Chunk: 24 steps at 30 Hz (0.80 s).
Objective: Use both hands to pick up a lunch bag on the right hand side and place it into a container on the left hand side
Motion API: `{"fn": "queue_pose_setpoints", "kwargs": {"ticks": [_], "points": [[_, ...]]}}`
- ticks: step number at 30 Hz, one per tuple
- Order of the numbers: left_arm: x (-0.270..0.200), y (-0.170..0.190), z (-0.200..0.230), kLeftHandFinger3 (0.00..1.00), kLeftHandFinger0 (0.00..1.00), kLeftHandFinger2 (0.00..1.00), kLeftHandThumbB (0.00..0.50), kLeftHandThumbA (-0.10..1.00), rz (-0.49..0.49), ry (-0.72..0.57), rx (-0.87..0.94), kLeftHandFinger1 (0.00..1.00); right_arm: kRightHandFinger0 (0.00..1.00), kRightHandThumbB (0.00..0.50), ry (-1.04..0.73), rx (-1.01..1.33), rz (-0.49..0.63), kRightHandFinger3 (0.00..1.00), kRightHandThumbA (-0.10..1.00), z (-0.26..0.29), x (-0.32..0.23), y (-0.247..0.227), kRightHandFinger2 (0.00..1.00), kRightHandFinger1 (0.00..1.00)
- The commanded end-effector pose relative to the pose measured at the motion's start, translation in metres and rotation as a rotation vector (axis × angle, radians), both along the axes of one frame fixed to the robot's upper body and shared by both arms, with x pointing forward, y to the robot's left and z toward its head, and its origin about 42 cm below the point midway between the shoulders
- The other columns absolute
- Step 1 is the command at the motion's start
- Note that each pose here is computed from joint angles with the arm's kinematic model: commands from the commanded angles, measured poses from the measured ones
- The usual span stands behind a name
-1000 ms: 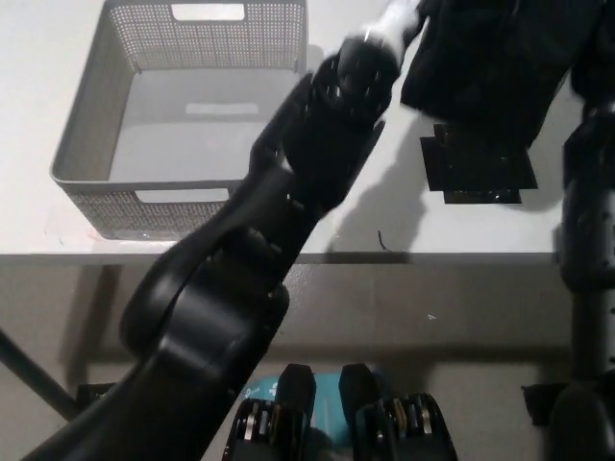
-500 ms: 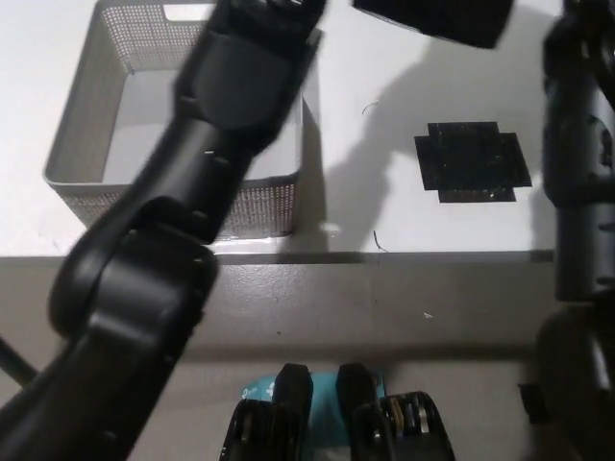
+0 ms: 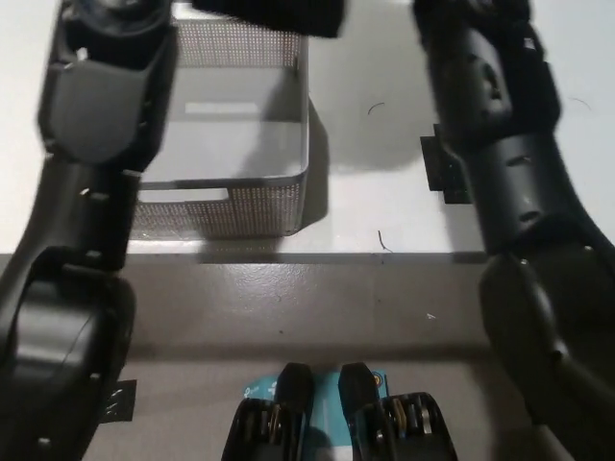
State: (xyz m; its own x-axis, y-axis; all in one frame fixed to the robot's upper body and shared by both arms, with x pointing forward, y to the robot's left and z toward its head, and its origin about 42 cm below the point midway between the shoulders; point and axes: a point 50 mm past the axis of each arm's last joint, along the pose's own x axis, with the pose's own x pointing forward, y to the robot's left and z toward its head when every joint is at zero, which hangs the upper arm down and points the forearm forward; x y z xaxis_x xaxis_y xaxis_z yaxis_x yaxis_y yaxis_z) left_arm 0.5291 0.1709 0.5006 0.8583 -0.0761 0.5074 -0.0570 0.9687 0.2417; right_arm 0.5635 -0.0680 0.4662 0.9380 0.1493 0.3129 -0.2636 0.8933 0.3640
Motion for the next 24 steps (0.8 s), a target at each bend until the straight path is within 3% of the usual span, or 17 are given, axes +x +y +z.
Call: {"fn": "queue_pose_setpoints", "kwargs": {"ticks": [1,3,4,7,12,16,17,18,19,20,21,22,24], "points": [[-0.071,0.031,0.100,1.00,1.00,1.00,0.175,1.00,0.068,-0.309,-0.102,1.00,1.00,0.058,-0.438,-0.230,0.400,1.00,1.00,0.147,-0.085,0.158,1.00,1.00],[-0.072,0.036,0.093,1.00,1.00,1.00,0.143,1.00,0.091,-0.307,-0.095,1.00,1.00,0.006,-0.404,-0.218,0.420,1.00,1.00,0.142,-0.085,0.164,1.00,1.00],[-0.071,0.041,0.085,1.00,1.00,1.00,0.169,1.00,0.113,-0.294,-0.103,1.00,1.00,0.024,-0.386,-0.223,0.446,1.00,1.00,0.133,-0.082,0.168,1.00,1.00],[-0.067,0.046,0.072,1.00,1.00,1.00,0.167,1.00,0.126,-0.270,-0.133,1.00,1.00,0.033,-0.359,-0.232,0.486,1.00,1.00,0.120,-0.078,0.174,1.00,1.00],[-0.056,0.050,0.054,1.00,1.00,1.00,0.169,1.00,0.139,-0.216,-0.164,1.00,1.00,0.009,-0.305,-0.232,0.515,1.00,1.00,0.103,-0.070,0.176,1.00,1.00],[-0.042,0.055,0.032,1.00,1.00,1.00,0.123,1.00,0.103,-0.140,-0.152,1.00,1.00,0.065,-0.270,-0.296,0.470,1.00,1.00,0.081,-0.059,0.172,1.00,1.00],[-0.037,0.056,0.026,1.00,1.00,1.00,0.155,1.00,0.093,-0.105,-0.105,1.00,1.00,0.143,-0.259,-0.372,0.428,1.00,1.00,0.076,-0.054,0.167,1.00,1.00],[-0.035,0.057,0.024,1.00,1.00,1.00,0.155,1.00,0.088,-0.086,-0.079,1.00,1.00,0.143,-0.257,-0.422,0.400,1.00,1.00,0.074,-0.051,0.164,1.00,1.00],[-0.027,0.064,0.017,1.00,1.00,1.00,0.203,1.00,0.054,-0.022,0.012,1.00,1.00,0.072,-0.304,-0.667,0.279,1.00,1.00,0.071,-0.039,0.145,1.00,1.00],[-0.024,0.069,0.014,1.00,1.00,1.00,0.209,1.00,0.042,0.012,0.060,1.00,1.00,0.057,-0.336,-0.798,0.225,1.00,1.00,0.070,-0.032,0.135,1.00,1.00],[-0.017,0.088,0.012,1.00,1.00,1.00,0.262,1.00,0.053,0.068,0.170,1.00,1.00,0.102,-0.366,-1.030,0.154,1.00,1.00,0.073,-0.023,0.114,1.00,1.00],[-0.014,0.104,0.012,1.00,1.00,1.00,0.245,1.00,0.064,0.118,0.243,1.00,1.00,0.099,-0.361,-1.192,0.108,1.00,1.00,0.077,-0.015,0.096,1.00,1.00],[-0.014,0.148,0.014,1.00,1.00,1.00,0.196,1.00,0.134,0.201,0.366,1.00,1.00,0.114,-0.245,-1.426,0.055,1.00,0.74,0.086,-0.002,0.054,1.00,1.00]]}}
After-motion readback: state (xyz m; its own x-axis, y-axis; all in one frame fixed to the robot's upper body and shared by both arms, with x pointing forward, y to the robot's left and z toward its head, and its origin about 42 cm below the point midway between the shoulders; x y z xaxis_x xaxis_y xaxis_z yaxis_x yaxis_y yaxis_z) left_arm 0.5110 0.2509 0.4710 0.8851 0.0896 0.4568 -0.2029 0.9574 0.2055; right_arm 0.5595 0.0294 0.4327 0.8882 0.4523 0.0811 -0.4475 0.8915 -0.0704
